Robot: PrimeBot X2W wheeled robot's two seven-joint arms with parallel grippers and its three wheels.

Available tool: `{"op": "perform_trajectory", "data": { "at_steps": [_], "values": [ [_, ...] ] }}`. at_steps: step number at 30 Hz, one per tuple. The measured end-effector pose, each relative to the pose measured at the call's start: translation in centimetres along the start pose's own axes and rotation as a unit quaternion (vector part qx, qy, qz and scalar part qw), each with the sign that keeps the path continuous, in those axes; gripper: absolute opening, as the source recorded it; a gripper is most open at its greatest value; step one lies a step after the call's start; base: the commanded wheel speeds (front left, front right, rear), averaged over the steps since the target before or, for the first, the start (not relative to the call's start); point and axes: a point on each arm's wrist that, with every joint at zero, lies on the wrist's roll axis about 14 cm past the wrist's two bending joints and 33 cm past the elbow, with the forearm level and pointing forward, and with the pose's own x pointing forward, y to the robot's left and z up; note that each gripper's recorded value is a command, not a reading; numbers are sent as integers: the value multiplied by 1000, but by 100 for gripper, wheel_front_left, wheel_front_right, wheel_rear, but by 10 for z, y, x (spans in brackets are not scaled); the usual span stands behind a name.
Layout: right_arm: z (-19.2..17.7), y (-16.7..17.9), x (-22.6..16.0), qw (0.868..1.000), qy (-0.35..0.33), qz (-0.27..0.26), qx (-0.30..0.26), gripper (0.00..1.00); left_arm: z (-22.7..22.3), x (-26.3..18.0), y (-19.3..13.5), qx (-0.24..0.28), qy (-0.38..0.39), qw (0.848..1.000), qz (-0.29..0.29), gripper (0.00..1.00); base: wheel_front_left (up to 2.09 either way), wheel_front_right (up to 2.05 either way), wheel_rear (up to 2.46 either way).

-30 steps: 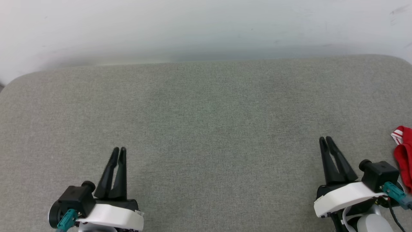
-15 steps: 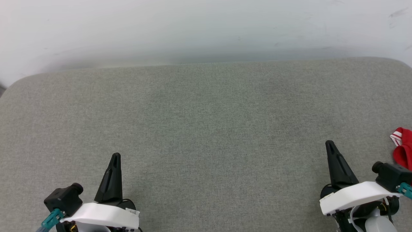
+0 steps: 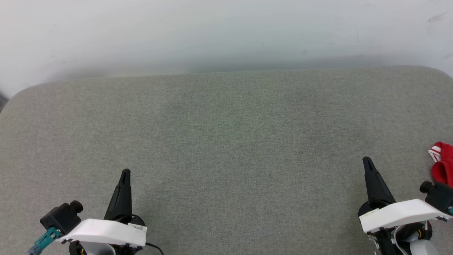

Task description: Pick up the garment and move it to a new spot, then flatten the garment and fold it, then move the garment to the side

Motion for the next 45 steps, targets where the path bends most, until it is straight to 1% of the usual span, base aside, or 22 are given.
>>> {"op": "perform_trajectory", "data": {
  "at_steps": [11,21,45],
  "values": [
    [1,-4,-1,997,2,-9,74,0,1,2,4,-73,4,997,11,0,0,0,0],
    [3,-7,-2,991,0,-15,136,0,2,3,7,-134,7,991,20,0,0,0,0],
    [8,-9,-3,965,-4,-17,261,0,3,5,11,-256,12,966,28,0,0,0,0]
  ]
}}
